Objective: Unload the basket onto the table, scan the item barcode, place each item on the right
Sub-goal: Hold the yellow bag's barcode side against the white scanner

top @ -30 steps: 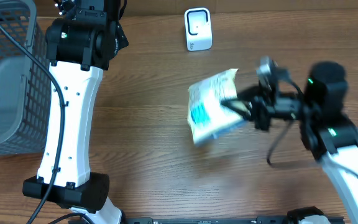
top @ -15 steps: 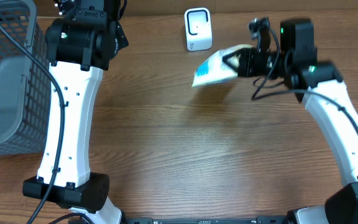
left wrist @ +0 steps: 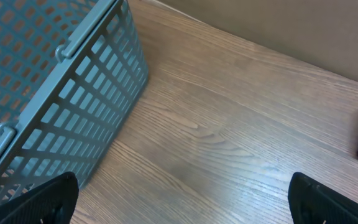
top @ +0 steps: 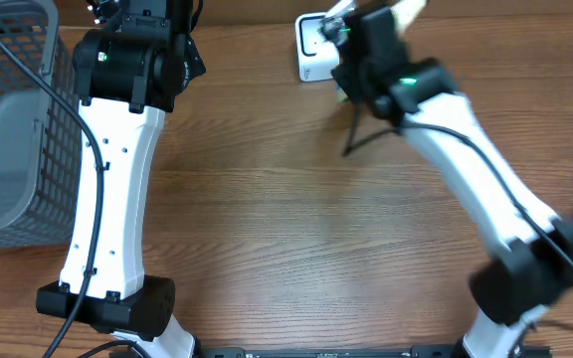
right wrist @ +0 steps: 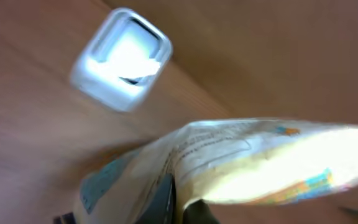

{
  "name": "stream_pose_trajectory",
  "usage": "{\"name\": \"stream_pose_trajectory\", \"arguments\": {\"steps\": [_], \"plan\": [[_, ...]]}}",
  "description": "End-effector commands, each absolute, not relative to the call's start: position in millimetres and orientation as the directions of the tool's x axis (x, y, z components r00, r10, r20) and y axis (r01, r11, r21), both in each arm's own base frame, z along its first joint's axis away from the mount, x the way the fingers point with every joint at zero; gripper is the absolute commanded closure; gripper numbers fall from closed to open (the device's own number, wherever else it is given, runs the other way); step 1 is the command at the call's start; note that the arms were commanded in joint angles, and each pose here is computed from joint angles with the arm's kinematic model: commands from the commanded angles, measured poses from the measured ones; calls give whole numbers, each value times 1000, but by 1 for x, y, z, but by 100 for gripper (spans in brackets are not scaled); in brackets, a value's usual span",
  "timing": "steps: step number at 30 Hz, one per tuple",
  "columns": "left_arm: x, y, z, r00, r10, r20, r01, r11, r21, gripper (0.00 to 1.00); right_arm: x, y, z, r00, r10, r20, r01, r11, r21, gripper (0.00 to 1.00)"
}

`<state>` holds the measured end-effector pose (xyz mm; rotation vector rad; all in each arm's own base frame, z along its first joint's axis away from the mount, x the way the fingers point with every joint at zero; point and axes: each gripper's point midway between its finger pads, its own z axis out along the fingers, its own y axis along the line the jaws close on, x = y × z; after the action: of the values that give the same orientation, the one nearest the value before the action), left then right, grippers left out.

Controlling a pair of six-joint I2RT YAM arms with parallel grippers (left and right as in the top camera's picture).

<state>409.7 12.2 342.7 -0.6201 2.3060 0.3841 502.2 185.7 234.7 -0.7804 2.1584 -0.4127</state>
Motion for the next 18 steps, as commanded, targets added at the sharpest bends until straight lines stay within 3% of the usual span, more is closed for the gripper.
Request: {"name": "stream_pose_trajectory", "arguments": {"steps": [1,4,10,18], "plan": [[412,11,343,-624,-330,-708,-543,835,89,0,539,130,242,-562,-797,-223,-216,401,-890,96],[412,11,343,-624,-331,-708,-543,835,89,0,558,139,258,-527,-841,-119,-168,240,-956,96],[412,11,343,-624,-331,-708,-543,835,89,0,554,186,269,-412,-910,-52,-188,141,-972,96],[412,11,343,-624,-330,-708,-543,835,89,0,538,199,206,-341,-933,114,-334,7,-942,96]]}}
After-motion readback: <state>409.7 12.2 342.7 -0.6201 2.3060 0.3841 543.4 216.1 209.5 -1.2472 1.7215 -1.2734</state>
